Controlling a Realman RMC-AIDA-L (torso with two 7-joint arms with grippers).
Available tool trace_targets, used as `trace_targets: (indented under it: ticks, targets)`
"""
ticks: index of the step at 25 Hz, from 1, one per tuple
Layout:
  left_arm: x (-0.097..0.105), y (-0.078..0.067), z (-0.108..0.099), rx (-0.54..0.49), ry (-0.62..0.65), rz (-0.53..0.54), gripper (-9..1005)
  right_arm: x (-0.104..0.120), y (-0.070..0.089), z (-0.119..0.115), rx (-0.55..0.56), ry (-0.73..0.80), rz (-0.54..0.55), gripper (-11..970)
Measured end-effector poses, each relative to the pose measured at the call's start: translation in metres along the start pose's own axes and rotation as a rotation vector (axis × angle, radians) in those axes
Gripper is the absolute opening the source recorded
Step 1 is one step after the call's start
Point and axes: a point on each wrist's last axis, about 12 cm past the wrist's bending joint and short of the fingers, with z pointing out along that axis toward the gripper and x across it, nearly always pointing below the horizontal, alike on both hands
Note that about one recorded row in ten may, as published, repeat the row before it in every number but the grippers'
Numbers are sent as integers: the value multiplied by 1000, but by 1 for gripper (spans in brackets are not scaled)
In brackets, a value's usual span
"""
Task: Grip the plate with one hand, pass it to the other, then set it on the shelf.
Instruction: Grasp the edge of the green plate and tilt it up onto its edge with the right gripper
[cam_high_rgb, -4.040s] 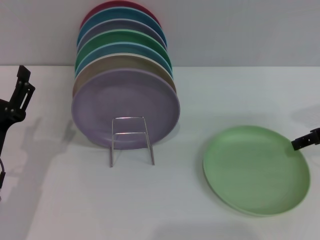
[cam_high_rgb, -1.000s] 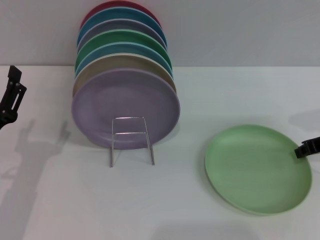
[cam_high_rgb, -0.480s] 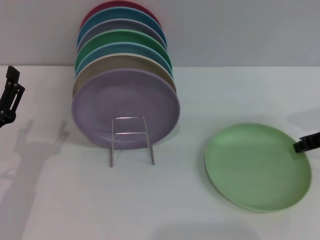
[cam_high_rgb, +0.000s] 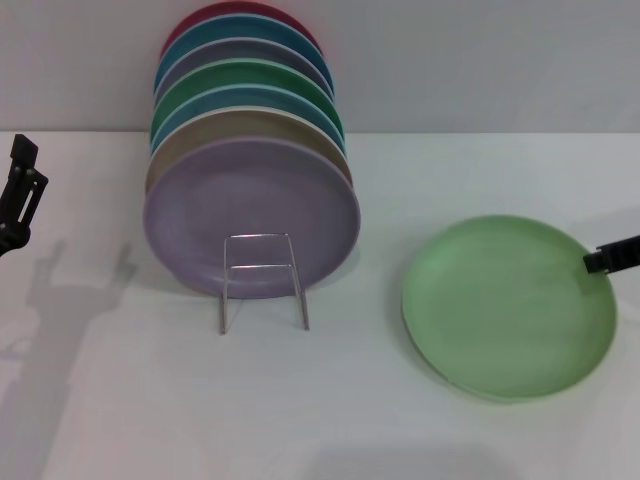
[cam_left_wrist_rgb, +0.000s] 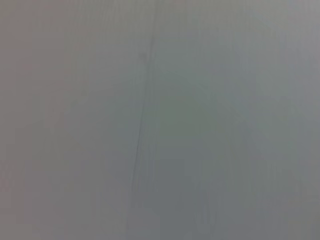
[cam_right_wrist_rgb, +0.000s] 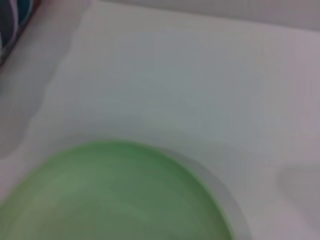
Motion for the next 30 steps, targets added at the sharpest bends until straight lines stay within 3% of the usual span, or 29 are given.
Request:
trace_targets:
  ticks: [7,13,30]
  targets:
    - [0,0,0,1,-2,2,859,-12,5,-23,10,-133,-38,13]
    - [-1,1,0,0,-4,4,859,-20,13,-42,86,-244,-121,13]
    - [-1,2,1,2,-5,6,859,-24,29,-40,282,-437,-287,13]
